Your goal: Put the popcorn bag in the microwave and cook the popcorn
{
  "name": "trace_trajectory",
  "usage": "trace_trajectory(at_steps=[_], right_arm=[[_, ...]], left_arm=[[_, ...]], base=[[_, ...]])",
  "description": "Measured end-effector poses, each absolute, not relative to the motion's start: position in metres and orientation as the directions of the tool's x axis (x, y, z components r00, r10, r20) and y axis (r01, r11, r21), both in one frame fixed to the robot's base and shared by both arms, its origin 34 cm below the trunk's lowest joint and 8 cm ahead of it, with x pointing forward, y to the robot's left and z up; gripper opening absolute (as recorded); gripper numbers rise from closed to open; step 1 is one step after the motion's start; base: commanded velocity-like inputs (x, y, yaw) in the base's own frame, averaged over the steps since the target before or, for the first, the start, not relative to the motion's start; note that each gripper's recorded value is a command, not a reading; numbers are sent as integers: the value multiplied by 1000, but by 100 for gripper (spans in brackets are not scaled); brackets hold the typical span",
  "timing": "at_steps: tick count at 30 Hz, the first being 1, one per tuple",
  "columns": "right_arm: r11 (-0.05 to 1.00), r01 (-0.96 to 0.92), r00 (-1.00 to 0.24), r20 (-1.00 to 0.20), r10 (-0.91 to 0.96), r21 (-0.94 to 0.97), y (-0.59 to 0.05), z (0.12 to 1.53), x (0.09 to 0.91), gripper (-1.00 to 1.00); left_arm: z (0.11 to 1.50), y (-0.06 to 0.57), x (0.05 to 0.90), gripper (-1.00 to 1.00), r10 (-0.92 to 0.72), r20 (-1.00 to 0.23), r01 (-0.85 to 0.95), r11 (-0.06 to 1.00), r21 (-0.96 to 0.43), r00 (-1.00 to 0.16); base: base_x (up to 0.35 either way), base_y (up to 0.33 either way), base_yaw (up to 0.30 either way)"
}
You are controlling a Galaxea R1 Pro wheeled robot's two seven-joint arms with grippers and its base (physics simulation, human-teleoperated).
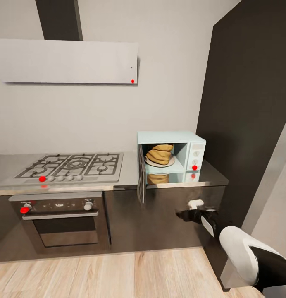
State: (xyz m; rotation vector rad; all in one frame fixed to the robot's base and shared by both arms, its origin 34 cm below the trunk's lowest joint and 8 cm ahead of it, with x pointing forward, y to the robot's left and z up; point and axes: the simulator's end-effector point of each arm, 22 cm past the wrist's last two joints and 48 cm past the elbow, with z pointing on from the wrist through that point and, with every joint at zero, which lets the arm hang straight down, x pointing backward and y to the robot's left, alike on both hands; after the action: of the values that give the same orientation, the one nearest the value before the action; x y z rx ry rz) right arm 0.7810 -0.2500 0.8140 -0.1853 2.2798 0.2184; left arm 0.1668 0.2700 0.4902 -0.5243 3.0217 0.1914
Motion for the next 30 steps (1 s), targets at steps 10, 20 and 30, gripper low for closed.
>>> trace_trajectory(at_steps=[10, 20, 30], right_arm=[[978, -147, -883, -465, -62, 150, -252, 632, 594, 100], [993, -91, -953, -295, -65, 74, -268, 527, 394, 100], [998, -66, -978, -198, -62, 17, -282, 501, 291, 100]], left_arm=[[490, 270, 167, 100, -330, -89, -339, 934, 110, -940], [490, 269, 167, 100, -330, -88, -339, 935, 108, -940], [490, 267, 168, 100, -323, -88, -331, 938, 102, -942]], base=[[0, 0, 0], [0, 0, 0], [0, 0, 0]])
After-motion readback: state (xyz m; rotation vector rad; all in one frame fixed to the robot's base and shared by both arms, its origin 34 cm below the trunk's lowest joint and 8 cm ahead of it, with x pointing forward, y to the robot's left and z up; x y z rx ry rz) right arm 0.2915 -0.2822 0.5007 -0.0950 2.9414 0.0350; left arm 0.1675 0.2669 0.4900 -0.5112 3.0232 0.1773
